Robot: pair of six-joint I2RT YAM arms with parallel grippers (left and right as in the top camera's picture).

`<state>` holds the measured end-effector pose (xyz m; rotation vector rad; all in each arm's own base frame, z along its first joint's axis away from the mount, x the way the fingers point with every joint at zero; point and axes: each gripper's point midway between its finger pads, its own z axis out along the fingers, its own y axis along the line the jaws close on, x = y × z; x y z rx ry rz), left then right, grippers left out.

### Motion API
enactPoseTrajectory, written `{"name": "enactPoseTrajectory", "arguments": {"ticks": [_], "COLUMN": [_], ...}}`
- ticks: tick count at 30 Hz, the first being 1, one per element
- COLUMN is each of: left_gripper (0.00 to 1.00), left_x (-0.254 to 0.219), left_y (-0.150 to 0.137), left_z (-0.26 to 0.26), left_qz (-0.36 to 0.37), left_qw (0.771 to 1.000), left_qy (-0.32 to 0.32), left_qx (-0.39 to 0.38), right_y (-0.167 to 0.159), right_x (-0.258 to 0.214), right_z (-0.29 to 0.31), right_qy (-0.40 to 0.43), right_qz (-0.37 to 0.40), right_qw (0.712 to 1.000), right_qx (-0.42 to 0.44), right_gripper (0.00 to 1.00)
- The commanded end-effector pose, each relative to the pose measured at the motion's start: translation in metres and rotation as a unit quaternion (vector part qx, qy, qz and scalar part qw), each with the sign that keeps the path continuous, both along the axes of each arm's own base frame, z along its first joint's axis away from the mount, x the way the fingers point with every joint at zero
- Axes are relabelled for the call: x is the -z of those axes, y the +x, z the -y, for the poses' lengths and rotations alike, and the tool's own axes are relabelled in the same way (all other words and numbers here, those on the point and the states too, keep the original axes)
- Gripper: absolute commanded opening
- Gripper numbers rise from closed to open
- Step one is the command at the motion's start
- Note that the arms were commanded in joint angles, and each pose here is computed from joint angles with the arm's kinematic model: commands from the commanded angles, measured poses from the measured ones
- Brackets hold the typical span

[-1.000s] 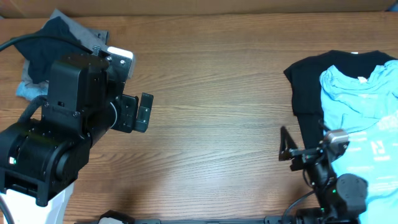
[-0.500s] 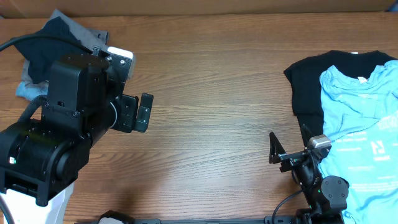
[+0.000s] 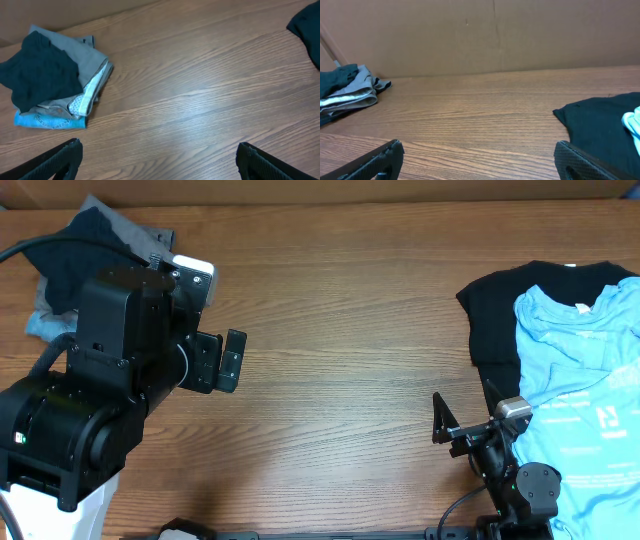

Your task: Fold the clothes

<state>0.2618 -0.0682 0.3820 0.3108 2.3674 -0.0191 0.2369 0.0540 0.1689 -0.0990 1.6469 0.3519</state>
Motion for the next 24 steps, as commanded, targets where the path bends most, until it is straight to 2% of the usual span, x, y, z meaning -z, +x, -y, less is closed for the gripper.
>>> {"name": "enactPoseTrajectory", "arguments": {"ticks": [1,13,17,21,24], "left_gripper": [1.0,1.0,1.0,1.0,1.0], "left_x": [-0.003,0.002,0.011,0.028,0.047], "left_y": [0.001,-0.008,0.002,0.016,0.016], "left_z": [0.0,-0.009,-0.007,-0.007,-0.009], "left_qz": [0.004,0.016,0.075,0.151,0.196], "left_qw": [1.0,1.0,0.997,0.985,0.976], "left_qy": [-0.002,0.008,-0.031,-0.077,-0.099], "left_qx": [-0.006,-0.01,-0.011,-0.009,-0.005], "right_y": [-0.001,-0.001,-0.001,-0.001,-0.001], "right_x": [-0.003,-0.003,-0.003,-0.003,-0.003], "right_z": [-0.001,-0.001,-0.001,-0.001,-0.001], "right_qy": [-0.001,-0.001,-0.001,-0.001,-0.001], "right_qz": [0.009,0.009,0.009,0.008,0.008], "right_qw": [1.0,1.0,1.0,1.0,1.0], "right_qx": [-0.003,-0.003,-0.003,-0.003,-0.003], "right_gripper": [1.0,1.0,1.0,1.0,1.0]}}
